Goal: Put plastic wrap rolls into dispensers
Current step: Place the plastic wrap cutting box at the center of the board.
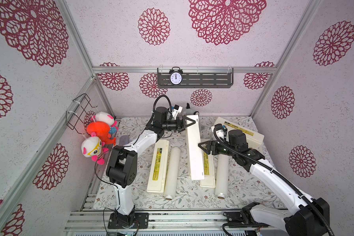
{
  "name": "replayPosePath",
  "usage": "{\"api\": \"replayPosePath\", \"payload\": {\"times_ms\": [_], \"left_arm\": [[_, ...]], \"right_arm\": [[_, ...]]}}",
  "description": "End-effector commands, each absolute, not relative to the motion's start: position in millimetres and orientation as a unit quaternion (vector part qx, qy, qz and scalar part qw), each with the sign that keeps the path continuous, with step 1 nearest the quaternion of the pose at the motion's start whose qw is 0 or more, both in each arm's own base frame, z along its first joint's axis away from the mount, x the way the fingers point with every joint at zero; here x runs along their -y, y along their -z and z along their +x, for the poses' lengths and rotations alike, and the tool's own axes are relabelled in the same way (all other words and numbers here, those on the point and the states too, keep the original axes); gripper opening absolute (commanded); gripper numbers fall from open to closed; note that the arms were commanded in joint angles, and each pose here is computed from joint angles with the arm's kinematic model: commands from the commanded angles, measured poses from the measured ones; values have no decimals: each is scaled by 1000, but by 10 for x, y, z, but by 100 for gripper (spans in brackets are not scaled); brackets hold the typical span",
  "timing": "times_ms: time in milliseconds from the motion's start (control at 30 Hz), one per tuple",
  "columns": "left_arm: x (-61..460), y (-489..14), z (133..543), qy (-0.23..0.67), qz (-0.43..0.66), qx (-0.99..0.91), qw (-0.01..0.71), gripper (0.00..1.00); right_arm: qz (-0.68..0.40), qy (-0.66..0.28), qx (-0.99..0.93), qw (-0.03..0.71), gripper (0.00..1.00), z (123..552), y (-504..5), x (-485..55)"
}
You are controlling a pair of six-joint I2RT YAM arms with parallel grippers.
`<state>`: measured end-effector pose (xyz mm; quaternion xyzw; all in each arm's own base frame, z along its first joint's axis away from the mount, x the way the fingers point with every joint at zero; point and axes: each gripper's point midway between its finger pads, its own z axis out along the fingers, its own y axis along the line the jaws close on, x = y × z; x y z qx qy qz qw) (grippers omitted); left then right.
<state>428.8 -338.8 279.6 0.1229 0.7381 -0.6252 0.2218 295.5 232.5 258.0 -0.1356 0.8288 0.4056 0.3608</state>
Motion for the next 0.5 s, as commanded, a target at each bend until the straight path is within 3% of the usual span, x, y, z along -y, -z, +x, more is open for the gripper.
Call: {"api": "replayPosePath", "payload": {"times_ms": [0,467], "left_arm": [[3482,-3056,4125,664,167,-694,221,67],[3627,-3124,4055,702,180,-661,197,67]], "right_arm": [[-168,-472,-780,375,71,2876,-2900,-2468],[-206,-576,-712,344,54,2715,-3152,-2710]]}}
